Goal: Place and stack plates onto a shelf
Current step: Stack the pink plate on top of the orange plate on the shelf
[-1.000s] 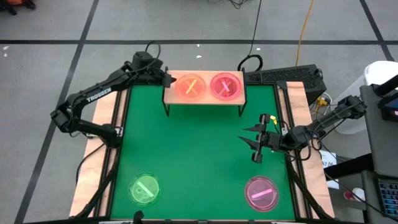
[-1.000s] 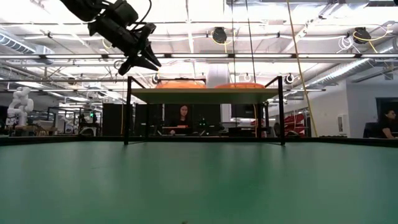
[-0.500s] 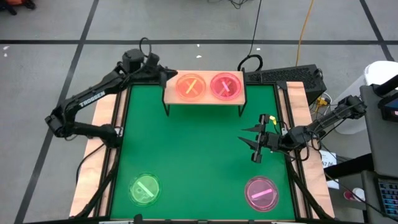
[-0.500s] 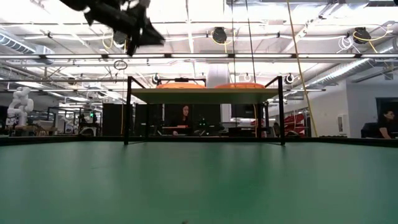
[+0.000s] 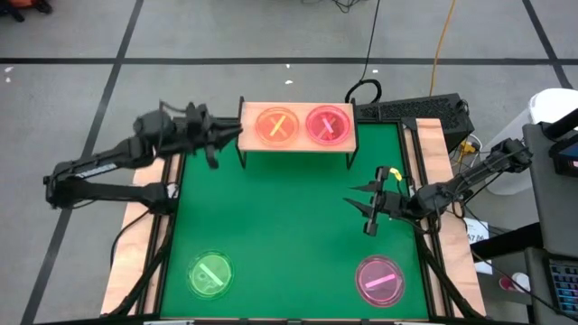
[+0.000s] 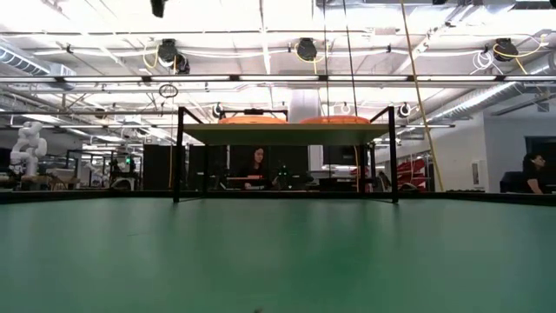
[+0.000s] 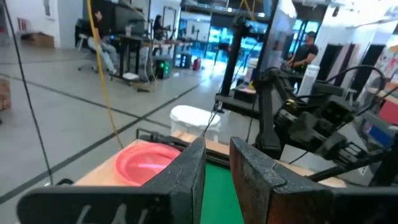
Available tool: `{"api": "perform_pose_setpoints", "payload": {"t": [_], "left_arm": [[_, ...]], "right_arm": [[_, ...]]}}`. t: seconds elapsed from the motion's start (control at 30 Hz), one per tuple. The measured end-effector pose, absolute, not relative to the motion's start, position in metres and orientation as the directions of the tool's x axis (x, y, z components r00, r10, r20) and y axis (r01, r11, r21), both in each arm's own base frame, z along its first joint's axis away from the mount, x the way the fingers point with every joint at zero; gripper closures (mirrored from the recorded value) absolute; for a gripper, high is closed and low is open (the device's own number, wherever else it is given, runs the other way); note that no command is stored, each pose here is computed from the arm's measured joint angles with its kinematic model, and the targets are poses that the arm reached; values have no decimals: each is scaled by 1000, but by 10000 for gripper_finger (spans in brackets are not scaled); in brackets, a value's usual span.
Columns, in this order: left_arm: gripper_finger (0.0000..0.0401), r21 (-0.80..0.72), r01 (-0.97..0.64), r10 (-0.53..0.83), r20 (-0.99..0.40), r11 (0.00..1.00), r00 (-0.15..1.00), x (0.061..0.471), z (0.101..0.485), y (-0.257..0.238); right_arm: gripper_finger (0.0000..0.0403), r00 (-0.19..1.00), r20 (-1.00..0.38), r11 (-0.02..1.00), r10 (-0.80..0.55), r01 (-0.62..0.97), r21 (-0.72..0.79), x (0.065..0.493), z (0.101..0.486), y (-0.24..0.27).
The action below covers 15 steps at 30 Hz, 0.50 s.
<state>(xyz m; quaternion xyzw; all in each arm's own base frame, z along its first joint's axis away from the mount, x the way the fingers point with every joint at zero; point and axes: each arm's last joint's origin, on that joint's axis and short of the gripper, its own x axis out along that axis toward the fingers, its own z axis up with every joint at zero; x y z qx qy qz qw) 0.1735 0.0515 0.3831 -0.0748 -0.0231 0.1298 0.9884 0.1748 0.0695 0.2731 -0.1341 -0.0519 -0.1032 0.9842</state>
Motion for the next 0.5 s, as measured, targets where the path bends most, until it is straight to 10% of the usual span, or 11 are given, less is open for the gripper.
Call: {"api": "perform_pose_setpoints", "payload": {"t": [0.5], "left_arm": [[322, 22, -100, 98, 53, 995, 994, 182, 293, -18]], "right_arm": [[282, 962, -134, 933, -237, 187, -308, 200, 253, 81]]}}
